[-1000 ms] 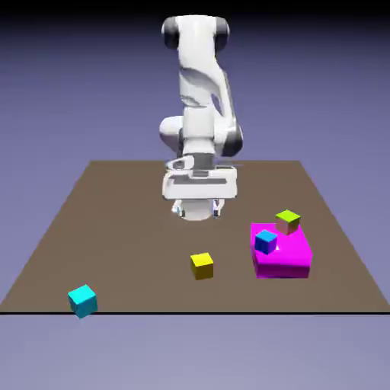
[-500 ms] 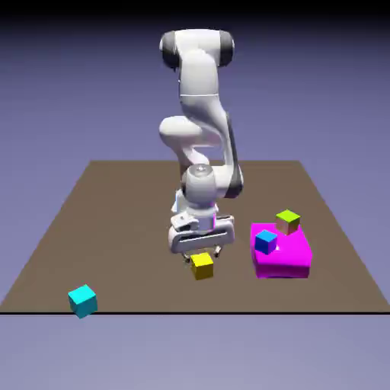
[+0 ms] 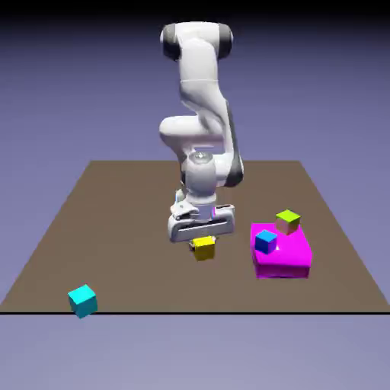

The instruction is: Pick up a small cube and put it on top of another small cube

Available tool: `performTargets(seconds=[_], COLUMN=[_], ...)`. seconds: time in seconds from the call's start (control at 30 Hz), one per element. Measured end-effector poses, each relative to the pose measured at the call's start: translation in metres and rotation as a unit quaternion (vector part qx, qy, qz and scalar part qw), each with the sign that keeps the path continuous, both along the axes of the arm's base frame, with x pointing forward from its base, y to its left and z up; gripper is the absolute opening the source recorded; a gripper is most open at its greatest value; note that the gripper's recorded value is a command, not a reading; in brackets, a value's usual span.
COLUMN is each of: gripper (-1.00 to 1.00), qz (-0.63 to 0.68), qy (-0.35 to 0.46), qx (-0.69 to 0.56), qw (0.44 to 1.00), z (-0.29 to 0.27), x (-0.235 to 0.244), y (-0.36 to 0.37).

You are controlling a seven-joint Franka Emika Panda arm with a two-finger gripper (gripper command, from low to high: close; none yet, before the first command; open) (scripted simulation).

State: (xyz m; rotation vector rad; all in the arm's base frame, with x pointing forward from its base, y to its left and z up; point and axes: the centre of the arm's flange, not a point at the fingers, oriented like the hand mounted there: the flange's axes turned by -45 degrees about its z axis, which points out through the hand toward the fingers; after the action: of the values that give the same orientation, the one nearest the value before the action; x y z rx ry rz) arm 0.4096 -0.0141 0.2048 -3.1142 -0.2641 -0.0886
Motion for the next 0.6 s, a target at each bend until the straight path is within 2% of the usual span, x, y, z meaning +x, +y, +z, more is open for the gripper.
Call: performTargets(seconds=[0.3,0.6], gripper=[-1.00,-1.00], qz=[-0.186,-0.355], qy=[0.003,0.001], qx=[0.006,-0.002], qw=[0.982,0.935], z=[0.019,0.046], x=[0.081,0.118], y=[-0.121,-0.267])
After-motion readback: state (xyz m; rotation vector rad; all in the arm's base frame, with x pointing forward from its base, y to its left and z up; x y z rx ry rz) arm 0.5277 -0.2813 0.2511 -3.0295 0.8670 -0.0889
